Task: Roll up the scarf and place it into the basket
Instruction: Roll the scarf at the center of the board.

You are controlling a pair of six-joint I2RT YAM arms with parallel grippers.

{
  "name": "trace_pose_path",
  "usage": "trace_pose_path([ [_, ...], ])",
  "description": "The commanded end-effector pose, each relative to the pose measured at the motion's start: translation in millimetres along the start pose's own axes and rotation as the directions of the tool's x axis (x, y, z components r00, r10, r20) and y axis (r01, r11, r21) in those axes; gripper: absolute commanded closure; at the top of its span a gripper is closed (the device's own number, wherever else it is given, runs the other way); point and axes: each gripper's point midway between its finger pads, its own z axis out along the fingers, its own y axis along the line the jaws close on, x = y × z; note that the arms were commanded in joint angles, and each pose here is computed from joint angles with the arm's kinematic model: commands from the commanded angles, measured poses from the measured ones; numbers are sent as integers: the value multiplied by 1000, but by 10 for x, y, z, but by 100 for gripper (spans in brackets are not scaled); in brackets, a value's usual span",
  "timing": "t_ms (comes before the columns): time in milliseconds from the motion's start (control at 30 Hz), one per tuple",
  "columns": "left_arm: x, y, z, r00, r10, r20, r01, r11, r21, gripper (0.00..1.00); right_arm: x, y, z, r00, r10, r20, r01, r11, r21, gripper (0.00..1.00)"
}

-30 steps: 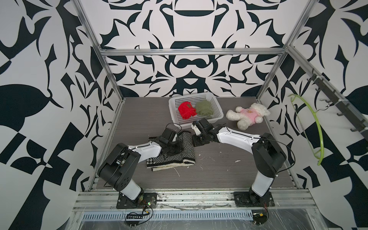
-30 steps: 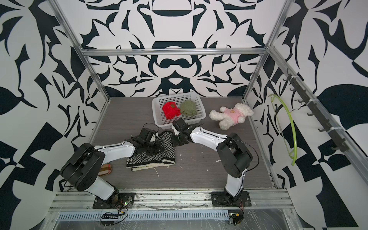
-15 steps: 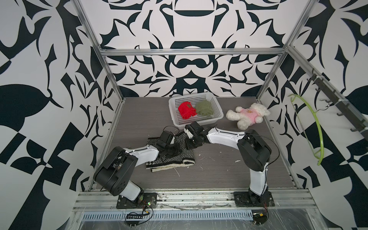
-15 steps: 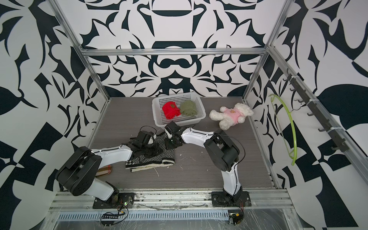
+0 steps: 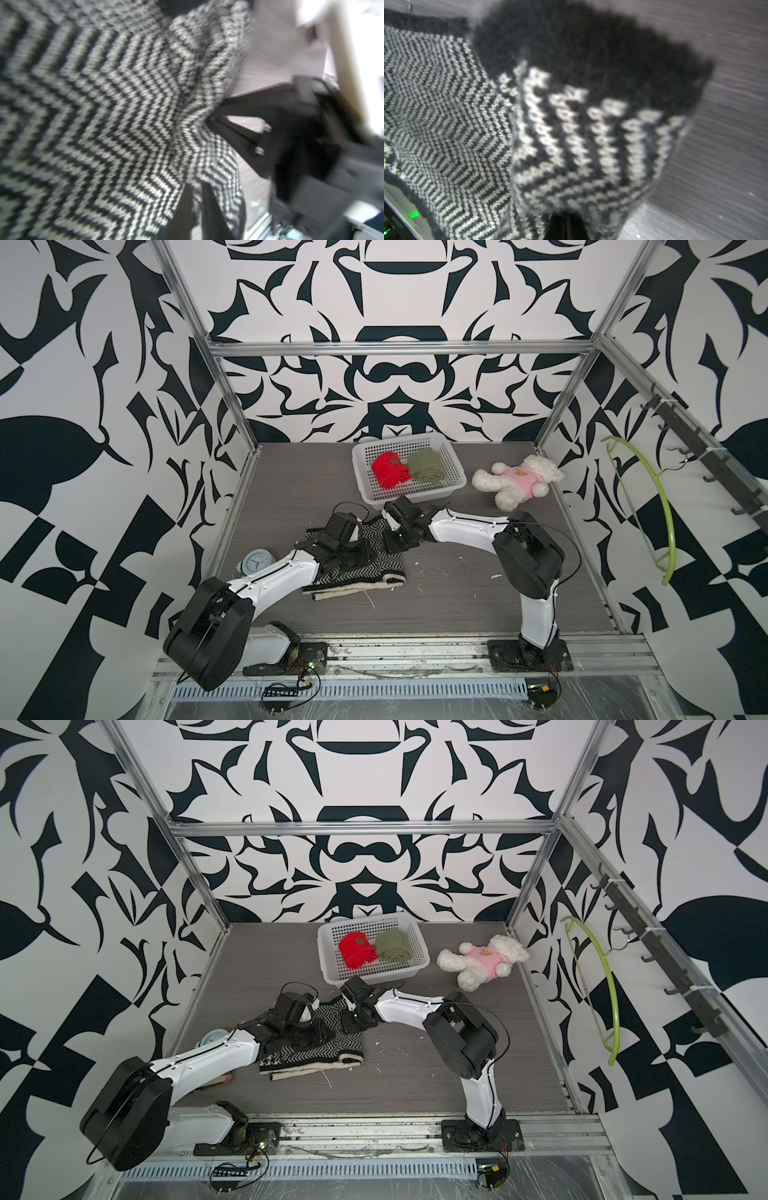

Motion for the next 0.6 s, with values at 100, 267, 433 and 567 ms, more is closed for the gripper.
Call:
trace_pose_path([
  [100, -108, -174, 52, 1000, 9, 2, -9, 999, 38, 100, 189, -172, 89, 999, 17, -44, -14, 997, 69, 100],
  [267, -191, -37, 283, 1000, 1, -4, -1, 1000, -27, 100, 193, -165, 60, 999, 18, -41, -15, 998, 65, 100],
  [433, -208, 186, 565, 999, -35, -16, 33, 995, -90, 100, 234, -158, 0, 999, 16, -38, -14, 998, 60, 100],
  [567, -196, 331, 638, 998, -55, -20, 52, 989, -136, 100, 233, -150, -128, 1000, 16, -15, -15, 998, 59, 100],
])
